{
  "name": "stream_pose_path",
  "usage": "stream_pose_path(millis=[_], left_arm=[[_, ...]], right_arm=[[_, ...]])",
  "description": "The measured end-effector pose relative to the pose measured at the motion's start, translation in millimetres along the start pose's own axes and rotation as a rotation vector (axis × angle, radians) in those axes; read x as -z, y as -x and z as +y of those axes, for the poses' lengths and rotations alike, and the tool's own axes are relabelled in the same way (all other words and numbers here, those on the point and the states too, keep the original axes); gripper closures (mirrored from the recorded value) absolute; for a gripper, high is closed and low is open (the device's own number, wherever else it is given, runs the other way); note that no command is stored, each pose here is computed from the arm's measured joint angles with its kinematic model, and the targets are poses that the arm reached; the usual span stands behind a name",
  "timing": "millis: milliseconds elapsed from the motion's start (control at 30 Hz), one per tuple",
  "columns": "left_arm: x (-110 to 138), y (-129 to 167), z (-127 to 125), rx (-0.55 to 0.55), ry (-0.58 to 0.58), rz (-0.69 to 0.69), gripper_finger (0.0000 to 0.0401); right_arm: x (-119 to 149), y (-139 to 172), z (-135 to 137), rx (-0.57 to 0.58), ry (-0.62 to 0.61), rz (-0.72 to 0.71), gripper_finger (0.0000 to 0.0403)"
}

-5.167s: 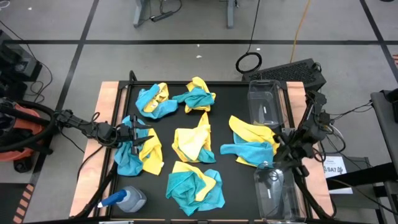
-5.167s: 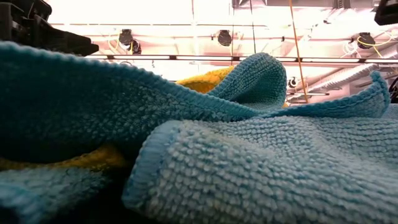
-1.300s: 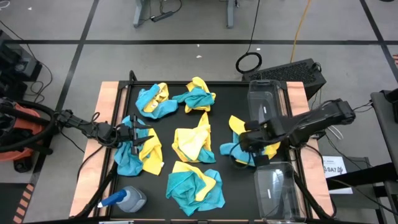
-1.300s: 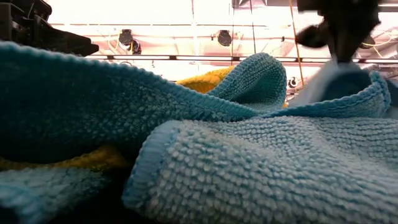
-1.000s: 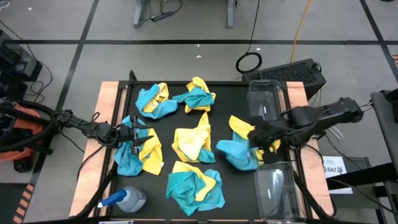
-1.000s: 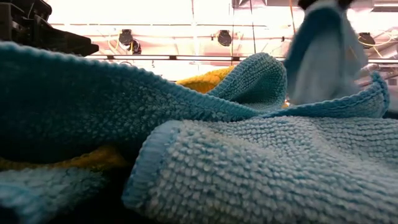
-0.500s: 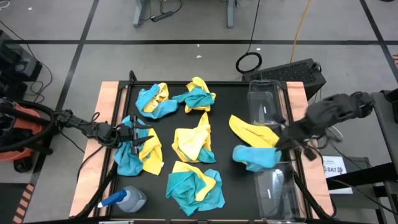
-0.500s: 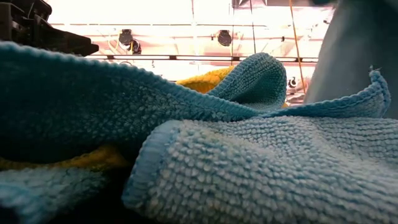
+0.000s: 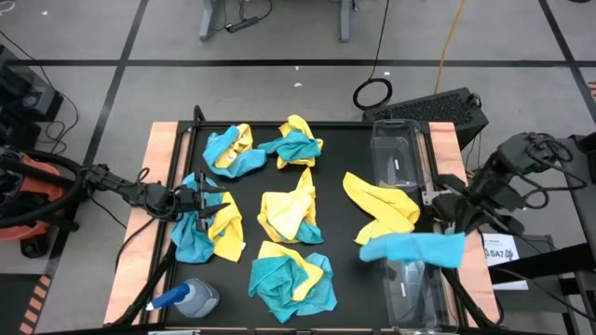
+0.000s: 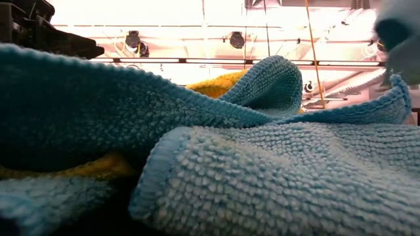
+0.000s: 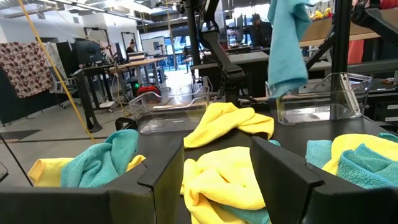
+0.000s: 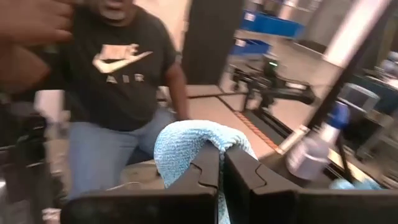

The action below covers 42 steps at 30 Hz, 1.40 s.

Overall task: Sort microfiber towel by color & place in baskets
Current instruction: Put the blue towel into the bottom transparent bin

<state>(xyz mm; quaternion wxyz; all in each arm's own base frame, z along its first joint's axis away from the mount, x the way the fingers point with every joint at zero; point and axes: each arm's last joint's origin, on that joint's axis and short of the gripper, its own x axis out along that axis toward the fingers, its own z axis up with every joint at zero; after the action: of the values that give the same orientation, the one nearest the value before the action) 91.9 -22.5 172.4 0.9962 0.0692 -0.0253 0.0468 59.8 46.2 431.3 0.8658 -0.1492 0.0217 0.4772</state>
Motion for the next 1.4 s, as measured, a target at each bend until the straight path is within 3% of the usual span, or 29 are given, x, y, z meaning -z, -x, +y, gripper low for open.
stream_pose_path(millis=[333, 700, 933, 1267, 1400], left_arm=[[0, 0, 0, 0.000, 0.000, 0.000, 0.0209], [0, 0, 0, 0.000, 0.000, 0.000, 0.0209], [0, 0, 0, 0.000, 0.000, 0.001, 0.0209], [0, 0, 0, 0.000, 0.000, 0.000, 0.0209], [0, 0, 0, 0.000, 0.000, 0.000, 0.0209]], right_arm=[[2, 13, 14, -0.170, 0.077, -0.053, 0.0402], [6, 8, 14, -0.242, -0.009, -0.043, 0.0402], [36, -20, 9, -0.258, -0.092, 0.010, 0.0402], [80, -60, 9, -0.320, -0.143, -0.026, 0.0402], [99, -75, 14, -0.347, -0.225, 0.001, 0.0403]])
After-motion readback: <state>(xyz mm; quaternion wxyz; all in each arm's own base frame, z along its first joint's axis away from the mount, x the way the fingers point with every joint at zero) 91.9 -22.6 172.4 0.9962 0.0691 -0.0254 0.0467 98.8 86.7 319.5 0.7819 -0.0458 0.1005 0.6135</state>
